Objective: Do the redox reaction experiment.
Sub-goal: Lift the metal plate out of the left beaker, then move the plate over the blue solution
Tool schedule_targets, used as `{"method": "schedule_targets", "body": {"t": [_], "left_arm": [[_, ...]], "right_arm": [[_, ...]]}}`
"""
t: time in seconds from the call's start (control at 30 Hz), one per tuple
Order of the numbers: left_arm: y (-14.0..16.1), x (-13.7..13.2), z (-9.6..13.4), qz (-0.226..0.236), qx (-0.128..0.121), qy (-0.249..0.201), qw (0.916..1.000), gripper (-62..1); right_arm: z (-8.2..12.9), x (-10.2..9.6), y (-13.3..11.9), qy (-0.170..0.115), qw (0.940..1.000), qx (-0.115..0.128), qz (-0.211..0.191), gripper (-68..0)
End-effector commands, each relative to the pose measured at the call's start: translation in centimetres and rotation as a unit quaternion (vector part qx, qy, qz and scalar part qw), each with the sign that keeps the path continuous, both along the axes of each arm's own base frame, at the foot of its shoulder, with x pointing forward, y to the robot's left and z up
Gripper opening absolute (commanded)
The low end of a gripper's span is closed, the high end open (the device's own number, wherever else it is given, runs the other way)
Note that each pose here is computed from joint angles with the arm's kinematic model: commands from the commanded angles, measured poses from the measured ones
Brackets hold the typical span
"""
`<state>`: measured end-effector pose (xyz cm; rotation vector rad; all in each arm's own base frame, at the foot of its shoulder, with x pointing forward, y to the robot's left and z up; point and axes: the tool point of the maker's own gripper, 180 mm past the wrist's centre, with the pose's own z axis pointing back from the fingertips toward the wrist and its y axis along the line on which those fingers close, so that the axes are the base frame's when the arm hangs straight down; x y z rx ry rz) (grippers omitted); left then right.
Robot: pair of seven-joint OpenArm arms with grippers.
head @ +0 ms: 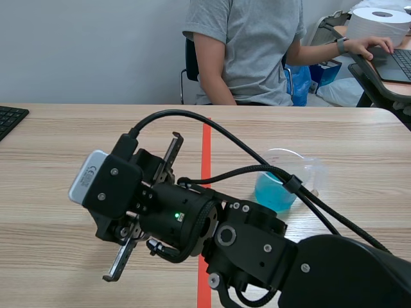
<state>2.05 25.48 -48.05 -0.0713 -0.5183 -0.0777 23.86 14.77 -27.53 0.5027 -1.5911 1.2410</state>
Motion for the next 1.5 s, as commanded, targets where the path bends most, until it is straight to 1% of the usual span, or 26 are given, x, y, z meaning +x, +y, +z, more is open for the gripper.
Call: {"method": "schedule_targets", "body": {"t": [0.0,0.17,0.33,0.37,0.43,0.6,0.67,0.8,0.93,1.17,1.37,1.47], "left_arm": [[0.0,0.3,0.4,0.002,-0.002,-0.009,1.0000,-9.7],[0.0,0.3,0.4,0.002,-0.001,-0.009,1.0000,-24.8],[0.0,0.3,0.4,0.002,-0.001,-0.009,1.0000,-41.2],[0.0,0.3,0.4,0.002,-0.001,-0.009,1.0000,-44.0],[0.0,0.3,0.4,0.002,-0.001,-0.010,0.9999,-48.3],[0.0,0.3,0.4,0.002,-0.001,-0.009,1.0000,-56.3],[0.0,0.3,0.4,0.002,-0.001,-0.009,1.0000,-57.1],[0.0,0.3,0.4,0.002,-0.001,-0.009,1.0000,-57.1],[0.0,0.3,0.4,0.002,-0.001,-0.010,0.9999,-57.1],[0.0,0.3,0.4,0.002,-0.001,-0.010,0.9999,-57.1],[0.0,0.3,0.4,0.002,-0.001,-0.009,1.0000,-57.1],[0.0,0.1,0.3,0.002,-0.001,-0.004,1.0000,-57.1]], "right_arm": [[1.7,0.6,-0.1,-0.018,0.9997,0.018,-0.003,-49.0],[2.3,0.5,-0.1,-0.024,0.9995,0.022,-0.001,-57.0],[4.2,0.8,-0.8,-0.037,0.9986,0.039,-0.004,-66.1],[4.6,0.8,-0.9,-0.036,0.9984,0.044,-0.005,-66.0],[5.2,1.1,-1.2,-0.040,0.9981,0.045,-0.009,-66.0],[6.7,1.5,-2.1,-0.027,0.9979,0.058,-0.010,-66.0],[7.2,2.0,-2.5,-0.020,0.9977,0.063,-0.019,-66.0],[8.2,2.6,-3.2,0.001,0.9973,0.071,-0.021,-66.0],[9.0,3.2,-3.8,0.017,0.9968,0.074,-0.025,-66.0],[11.0,4.1,-4.9,0.028,0.9961,0.078,-0.030,-66.0],[13.2,4.1,-5.7,0.039,0.9956,0.081,-0.024,-66.0],[14.4,4.1,-6.3,0.041,0.9957,0.079,-0.024,-66.0]]}}
